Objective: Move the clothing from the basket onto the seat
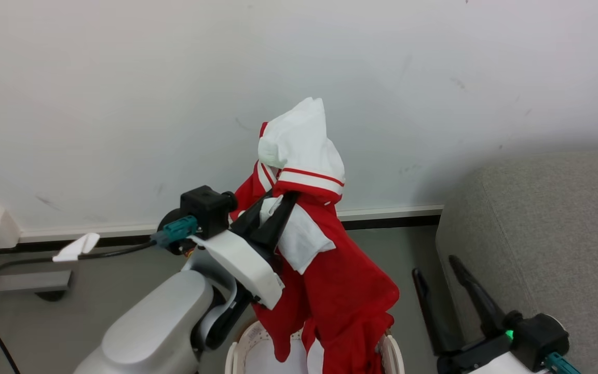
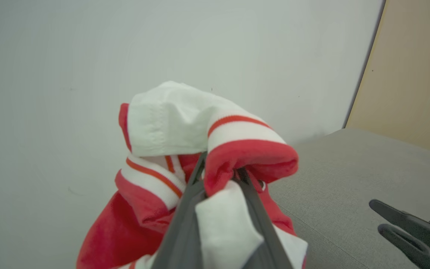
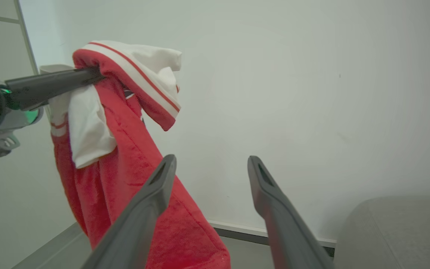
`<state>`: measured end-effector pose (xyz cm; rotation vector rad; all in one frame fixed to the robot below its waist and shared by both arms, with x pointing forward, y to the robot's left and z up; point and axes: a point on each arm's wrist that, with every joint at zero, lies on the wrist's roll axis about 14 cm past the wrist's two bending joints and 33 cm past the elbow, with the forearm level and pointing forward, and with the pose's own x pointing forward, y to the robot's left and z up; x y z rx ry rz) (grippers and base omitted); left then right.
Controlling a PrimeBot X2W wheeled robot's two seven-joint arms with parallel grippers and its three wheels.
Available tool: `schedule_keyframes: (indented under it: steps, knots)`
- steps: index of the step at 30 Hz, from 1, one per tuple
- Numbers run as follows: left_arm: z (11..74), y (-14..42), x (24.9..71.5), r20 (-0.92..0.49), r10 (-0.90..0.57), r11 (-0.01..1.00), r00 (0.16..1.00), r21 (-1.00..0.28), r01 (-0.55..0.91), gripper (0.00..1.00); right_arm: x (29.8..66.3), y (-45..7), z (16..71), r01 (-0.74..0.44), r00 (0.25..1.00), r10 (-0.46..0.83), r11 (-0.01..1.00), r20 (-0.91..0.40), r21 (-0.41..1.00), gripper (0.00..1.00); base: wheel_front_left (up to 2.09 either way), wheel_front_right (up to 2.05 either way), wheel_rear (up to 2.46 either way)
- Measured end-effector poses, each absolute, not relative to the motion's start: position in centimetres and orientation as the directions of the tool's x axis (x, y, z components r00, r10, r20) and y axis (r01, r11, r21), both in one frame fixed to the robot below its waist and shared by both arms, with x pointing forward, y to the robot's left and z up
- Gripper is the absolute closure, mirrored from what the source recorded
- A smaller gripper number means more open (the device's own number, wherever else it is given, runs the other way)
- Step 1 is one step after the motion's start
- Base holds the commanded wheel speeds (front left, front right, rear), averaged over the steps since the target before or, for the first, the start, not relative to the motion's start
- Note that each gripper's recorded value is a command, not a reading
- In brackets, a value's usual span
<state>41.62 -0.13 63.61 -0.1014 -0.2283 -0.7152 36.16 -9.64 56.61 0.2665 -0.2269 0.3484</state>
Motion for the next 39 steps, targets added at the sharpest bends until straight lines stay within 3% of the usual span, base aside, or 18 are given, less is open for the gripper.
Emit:
schedule_keyframes:
  steps: [6,16,31,32,34,39]
  knots:
    - [63.6,-0.4,41.1,0.244,-0.647,0.743,0.723,-0.01,0.669,1.0,36.4,-6.0,56.6,-0.495,0.857,0.455,0.857,0.241,0.145,0.0,0.0,0.0,0.0]
    - [62.8,-0.9,39.0,0.222,-0.672,0.727,0.706,0.017,0.686,1.0,36.9,0.0,53.8,-0.675,0.737,0.669,0.734,0.097,0.073,0.0,0.0,0.0,0.0]
    - [63.3,-0.1,36.5,0.232,-0.664,0.734,0.711,0.024,0.679,1.0,35.5,6.4,50.0,-0.799,0.585,0.808,0.589,-0.067,0.125,0.0,0.0,0.0,0.0]
    - [63.3,0.1,36.5,0.232,-0.659,0.739,0.715,0.025,0.673,1.0,35.5,6.6,49.9,-0.8,0.582,0.81,0.586,-0.071,0.13,0.44,0.0,0.0,0.0]
    - [63.3,0.5,36.6,0.23,-0.651,0.747,0.724,0.026,0.664,1.0,35.5,6.8,49.8,-0.8,0.579,0.812,0.584,-0.075,0.137,1.0,0.0,0.0,0.0]
    - [63.1,0.8,36.8,0.224,-0.645,0.753,0.73,0.026,0.657,1.0,36.2,6.4,50.3,-0.773,0.609,0.791,0.607,-0.052,0.181,1.0,0.0,0.0,0.0]
